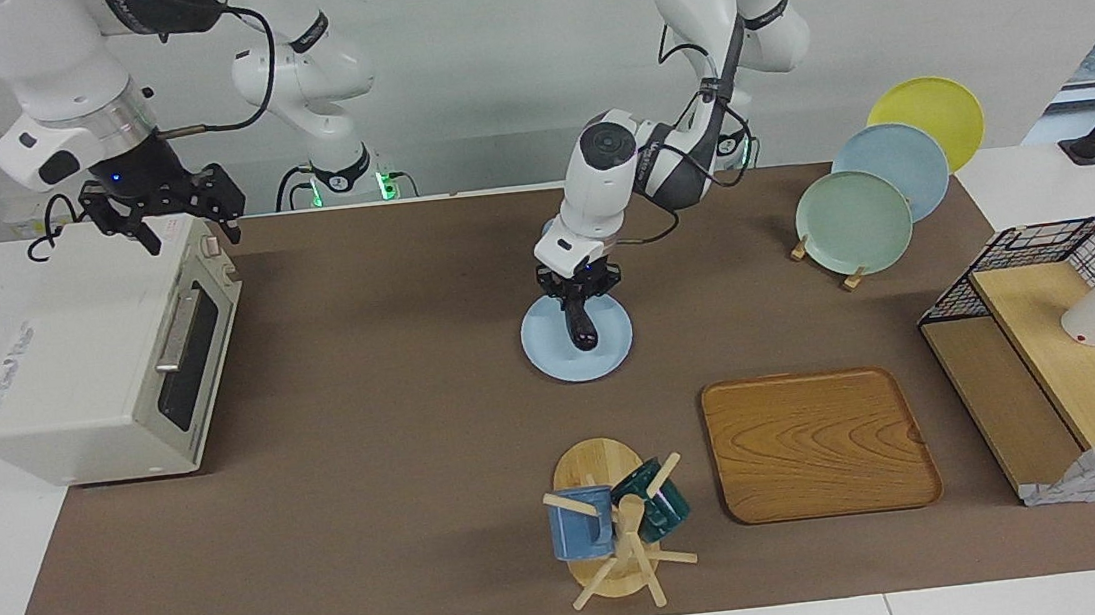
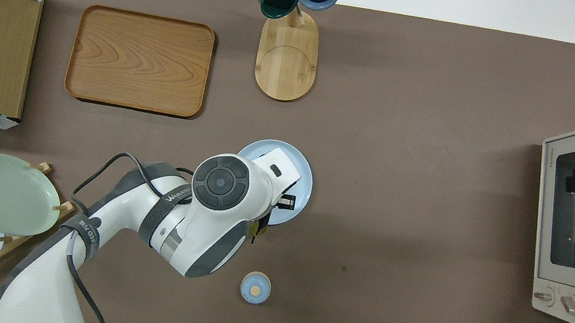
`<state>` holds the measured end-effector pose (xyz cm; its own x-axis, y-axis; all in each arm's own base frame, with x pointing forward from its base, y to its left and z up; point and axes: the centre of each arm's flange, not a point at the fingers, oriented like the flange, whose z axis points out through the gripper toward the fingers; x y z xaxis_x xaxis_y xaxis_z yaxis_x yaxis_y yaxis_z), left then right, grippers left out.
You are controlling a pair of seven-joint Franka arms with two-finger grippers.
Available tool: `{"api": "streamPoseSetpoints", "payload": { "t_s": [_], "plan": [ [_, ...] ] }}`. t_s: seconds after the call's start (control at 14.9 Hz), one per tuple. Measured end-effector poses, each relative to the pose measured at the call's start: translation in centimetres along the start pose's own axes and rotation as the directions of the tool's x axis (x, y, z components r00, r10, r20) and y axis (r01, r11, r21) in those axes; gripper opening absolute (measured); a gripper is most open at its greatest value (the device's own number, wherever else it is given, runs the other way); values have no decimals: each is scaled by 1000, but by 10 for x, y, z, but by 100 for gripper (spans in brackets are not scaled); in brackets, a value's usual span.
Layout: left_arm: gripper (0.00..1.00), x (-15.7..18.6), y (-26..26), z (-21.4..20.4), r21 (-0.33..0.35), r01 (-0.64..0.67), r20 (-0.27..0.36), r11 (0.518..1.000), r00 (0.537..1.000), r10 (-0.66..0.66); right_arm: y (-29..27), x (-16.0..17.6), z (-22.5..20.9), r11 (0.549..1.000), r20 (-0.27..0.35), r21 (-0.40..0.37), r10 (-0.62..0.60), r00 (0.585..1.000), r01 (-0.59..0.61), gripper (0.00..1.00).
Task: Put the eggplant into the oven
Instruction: 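Lower the eggplant onto the blue plate and open the left gripper, then withdraw the left gripper while the right gripper moves toward the oven door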
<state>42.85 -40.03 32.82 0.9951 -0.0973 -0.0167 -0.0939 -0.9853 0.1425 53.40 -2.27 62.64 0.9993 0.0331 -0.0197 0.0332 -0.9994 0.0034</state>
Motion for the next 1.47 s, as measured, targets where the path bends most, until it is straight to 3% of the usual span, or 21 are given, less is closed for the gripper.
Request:
{"api": "streamPoseSetpoints", "payload": {
  "t_s": [0.2, 0.6, 0.94, 1.14, 1.47],
  "plan": [
    [37, 1, -1, -1, 0, 0, -1, 1000, 1000, 0, -1, 1, 1, 1000, 2, 0, -2, 1000, 2, 100],
    [99, 17, -11, -19, 5, 15, 7, 1000, 1000, -15, -4, 1, 0, 1000, 1, 0, -8, 1000, 8, 100],
    [100, 76, -74, -117, 22, 26, 59, 999, 998, -27, -5, 1, 0, 1000, 1, 0, -8, 1000, 8, 100],
    [100, 105, -128, -180, 13, 45, 49, 999, 998, -45, -5, 1, 1, 1000, 1, 0, -8, 1000, 8, 100],
    [100, 128, -219, -213, 22, 59, 44, 998, 997, -60, -5, 1, 1, 1000, 2, 0, -8, 1000, 8, 100]
  ]
}}
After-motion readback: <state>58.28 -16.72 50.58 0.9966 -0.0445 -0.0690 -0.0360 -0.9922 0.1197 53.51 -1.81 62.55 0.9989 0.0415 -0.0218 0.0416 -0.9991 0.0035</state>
